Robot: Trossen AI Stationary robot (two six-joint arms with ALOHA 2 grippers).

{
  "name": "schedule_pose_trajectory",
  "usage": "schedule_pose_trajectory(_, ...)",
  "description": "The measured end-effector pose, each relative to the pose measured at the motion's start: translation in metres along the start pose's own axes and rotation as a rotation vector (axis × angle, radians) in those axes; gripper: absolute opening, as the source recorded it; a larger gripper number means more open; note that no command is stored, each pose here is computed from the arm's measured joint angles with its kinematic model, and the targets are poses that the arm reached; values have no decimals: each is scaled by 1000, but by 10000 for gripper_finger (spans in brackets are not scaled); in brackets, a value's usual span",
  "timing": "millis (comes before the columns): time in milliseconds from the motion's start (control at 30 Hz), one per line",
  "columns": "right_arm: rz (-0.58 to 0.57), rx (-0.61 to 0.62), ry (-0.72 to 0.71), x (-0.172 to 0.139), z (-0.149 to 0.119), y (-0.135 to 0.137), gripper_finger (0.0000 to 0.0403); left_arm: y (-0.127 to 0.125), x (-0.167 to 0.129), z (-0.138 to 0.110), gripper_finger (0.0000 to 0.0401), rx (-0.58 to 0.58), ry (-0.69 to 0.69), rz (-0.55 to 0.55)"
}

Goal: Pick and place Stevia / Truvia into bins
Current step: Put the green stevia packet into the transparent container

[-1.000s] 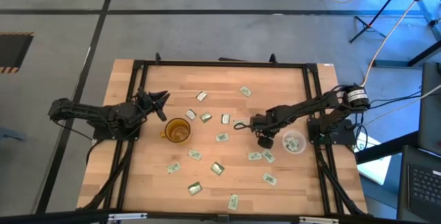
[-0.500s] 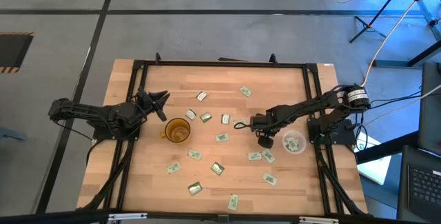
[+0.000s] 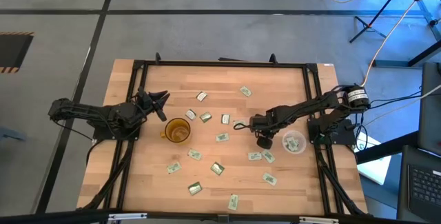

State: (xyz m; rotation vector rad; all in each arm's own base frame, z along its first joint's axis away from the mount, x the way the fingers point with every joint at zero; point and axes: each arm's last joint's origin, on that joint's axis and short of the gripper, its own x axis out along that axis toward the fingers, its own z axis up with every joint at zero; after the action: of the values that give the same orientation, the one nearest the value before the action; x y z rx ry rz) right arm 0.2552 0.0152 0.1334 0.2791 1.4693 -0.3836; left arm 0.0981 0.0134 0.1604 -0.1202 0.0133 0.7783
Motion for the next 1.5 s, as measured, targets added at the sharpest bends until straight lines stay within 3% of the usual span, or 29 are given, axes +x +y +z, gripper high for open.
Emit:
schedule_pose_trajectory(167,-2,-4,1,0,0,0,77,0,0,0,75,0,0,0)
schedule_pose_trajectory(533,-18,-24,1,0,0,-1,6,0,0,0,75,0,0,0)
schedule_pose_trajectory(833,-15,-1,28,-5,1,0,2,0,0,0,75,0,0,0)
schedule_pose_trajectory(1167,-42,-24,58,-46,14,13,1,0,0,0,75,0,0,0)
schedule_pose_trajectory(1300,-83,-3,116,-62,0,26,1,0,0,0,75,0,0,0)
schedule_pose_trajectory(1500,-22,92,22,-95,-33,43,0,0,0,0,75,0,0,0)
